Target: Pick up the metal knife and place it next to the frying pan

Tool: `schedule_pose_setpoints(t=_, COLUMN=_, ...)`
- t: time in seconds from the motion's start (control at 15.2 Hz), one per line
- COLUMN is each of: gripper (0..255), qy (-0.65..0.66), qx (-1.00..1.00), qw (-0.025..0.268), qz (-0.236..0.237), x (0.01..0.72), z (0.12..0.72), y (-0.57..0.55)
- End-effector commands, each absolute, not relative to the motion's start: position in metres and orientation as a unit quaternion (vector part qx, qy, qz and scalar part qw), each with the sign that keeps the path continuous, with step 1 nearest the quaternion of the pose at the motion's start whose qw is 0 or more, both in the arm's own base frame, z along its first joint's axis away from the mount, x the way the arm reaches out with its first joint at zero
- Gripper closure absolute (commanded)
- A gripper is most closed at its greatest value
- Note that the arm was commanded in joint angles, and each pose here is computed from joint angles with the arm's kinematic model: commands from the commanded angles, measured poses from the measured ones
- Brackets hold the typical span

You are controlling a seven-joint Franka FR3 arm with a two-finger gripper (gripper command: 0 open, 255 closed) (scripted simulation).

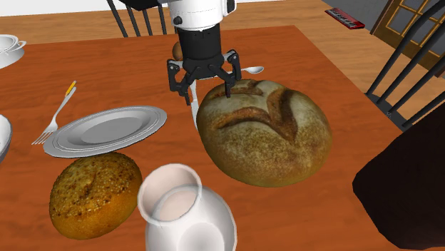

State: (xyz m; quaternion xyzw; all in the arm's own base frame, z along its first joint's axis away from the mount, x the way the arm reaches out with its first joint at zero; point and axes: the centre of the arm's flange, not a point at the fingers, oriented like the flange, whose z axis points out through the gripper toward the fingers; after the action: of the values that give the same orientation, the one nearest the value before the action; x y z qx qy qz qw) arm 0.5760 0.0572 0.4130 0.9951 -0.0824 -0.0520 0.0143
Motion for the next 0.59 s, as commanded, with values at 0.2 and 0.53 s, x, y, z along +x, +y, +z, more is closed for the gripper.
schedule_pose_setpoints(t=0.2, gripper=0, qy=-0.105, qx=0.994, qw=0.009, qz=-0.007, x=0.642, z=0.387, y=0.065)
schedule_pose_setpoints(t=0.53, gripper=0, qy=-0.117, qx=0.993, qw=0.01, qz=0.001, x=0.673, z=0.368, y=0.067)
